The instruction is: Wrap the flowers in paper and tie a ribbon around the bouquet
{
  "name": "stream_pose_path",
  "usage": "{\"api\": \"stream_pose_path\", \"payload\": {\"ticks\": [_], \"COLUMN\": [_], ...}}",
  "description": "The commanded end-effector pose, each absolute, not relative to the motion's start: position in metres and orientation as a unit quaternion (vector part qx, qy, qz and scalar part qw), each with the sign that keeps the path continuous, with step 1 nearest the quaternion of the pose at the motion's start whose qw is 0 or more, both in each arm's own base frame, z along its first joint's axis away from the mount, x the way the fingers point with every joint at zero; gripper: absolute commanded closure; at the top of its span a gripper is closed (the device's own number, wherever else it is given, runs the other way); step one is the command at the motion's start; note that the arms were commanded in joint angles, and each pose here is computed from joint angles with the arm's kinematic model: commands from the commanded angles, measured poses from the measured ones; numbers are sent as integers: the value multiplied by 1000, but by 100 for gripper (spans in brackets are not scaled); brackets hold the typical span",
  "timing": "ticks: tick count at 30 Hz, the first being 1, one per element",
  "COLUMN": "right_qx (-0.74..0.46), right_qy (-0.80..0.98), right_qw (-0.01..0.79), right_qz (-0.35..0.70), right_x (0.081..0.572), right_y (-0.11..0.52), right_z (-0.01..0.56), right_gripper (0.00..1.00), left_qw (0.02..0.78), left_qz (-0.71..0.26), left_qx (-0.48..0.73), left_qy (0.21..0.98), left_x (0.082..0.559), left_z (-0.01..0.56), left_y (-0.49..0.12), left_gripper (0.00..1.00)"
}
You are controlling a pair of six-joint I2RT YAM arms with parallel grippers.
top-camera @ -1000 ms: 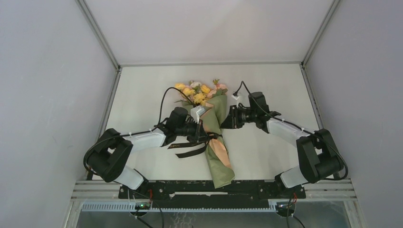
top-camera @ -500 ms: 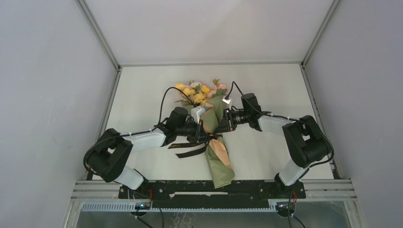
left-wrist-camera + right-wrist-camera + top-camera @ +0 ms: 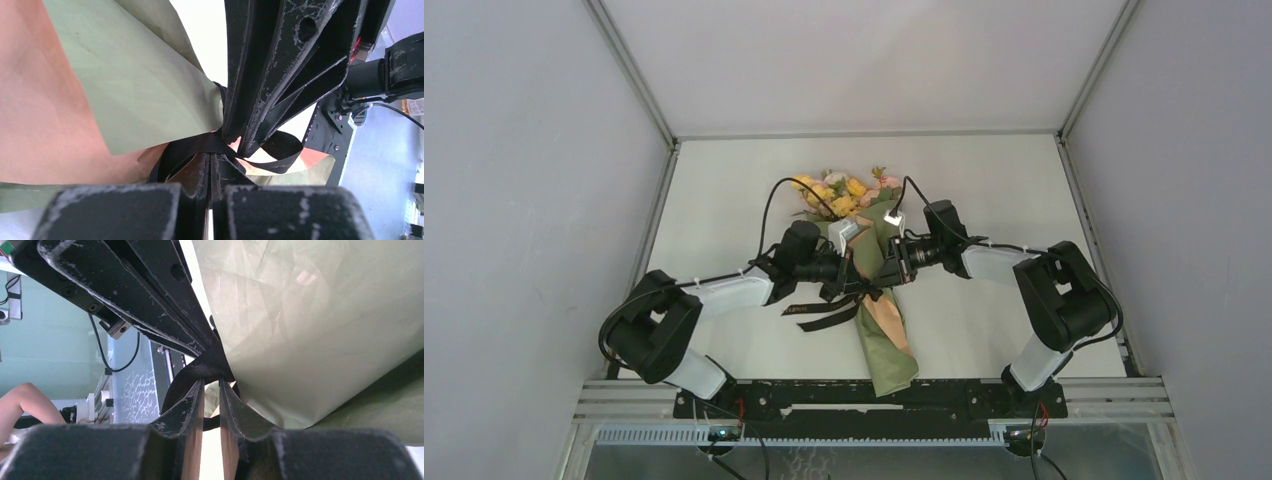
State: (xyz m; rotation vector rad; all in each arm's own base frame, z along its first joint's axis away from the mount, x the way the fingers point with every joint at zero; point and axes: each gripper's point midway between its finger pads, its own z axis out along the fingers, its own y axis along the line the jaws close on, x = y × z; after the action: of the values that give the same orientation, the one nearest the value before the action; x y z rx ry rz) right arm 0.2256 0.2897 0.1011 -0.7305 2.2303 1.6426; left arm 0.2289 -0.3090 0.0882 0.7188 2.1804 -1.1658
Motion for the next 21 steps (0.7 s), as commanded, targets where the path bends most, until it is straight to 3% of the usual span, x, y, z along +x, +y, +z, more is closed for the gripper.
{"api": "stream_pose_path", "payload": {"ticks": [1, 7, 21], "right_qx": [-277, -276, -215], "right_qy": [759, 749, 742], "right_qw": [159, 144, 149], "right_qz": [567, 585, 618], "right_x": [231, 224, 223], "right_y": [293, 301, 316], "right_z": [111, 116, 121], "right_gripper": [75, 64, 61], "left_qw": [311, 313, 313], "left_qz": [-444, -446, -432], "left_qx": [292, 290, 275], "left_qy": [788, 787, 800], "left_x": [239, 241, 240], "left_z": [108, 107, 96], "left_y": [-320, -321, -318], "left_gripper": [100, 100, 99]}}
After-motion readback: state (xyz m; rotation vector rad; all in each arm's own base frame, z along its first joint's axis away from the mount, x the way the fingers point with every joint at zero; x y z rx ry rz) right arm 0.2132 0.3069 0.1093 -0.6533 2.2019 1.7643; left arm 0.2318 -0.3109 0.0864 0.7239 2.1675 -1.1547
